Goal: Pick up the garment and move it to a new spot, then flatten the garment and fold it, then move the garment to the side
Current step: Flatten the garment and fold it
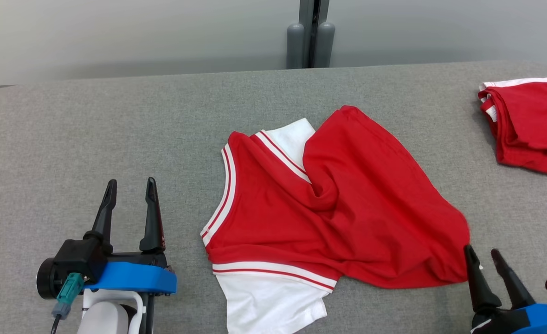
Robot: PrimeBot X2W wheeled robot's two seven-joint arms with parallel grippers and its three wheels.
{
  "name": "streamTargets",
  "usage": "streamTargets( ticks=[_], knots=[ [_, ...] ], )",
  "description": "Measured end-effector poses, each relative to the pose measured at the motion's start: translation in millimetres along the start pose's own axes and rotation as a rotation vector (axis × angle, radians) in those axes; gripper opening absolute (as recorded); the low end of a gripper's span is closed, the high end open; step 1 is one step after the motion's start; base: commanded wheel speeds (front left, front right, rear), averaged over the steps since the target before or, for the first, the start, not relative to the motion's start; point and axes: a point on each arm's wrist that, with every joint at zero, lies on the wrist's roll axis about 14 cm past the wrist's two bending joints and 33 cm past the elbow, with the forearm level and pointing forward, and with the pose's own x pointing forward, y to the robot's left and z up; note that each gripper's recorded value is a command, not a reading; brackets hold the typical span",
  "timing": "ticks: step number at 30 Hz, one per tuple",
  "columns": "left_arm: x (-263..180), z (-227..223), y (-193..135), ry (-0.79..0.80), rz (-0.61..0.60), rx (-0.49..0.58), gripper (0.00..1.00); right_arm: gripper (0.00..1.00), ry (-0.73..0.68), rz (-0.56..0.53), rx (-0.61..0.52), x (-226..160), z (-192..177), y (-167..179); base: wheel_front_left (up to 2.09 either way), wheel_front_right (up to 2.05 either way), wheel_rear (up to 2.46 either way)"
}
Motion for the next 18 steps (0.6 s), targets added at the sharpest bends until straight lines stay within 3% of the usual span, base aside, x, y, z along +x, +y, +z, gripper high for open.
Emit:
streamTargets(
  ticks=[12, 18],
  knots=[
    [-8.3, 9.3, 7.3, -0.021, 0.018, 0.023, 1.00, 1.00, -0.337, 0.071, -0.196, 1.6, 87.7, 34.0, 0.00, 0.00, 0.00],
    [-10.1, 8.6, 11.5, -0.018, 0.028, 0.031, 1.00, 1.00, -0.411, 0.139, -0.253, 12.5, 100.3, 61.9, 0.00, 0.00, 0.00]
  ],
)
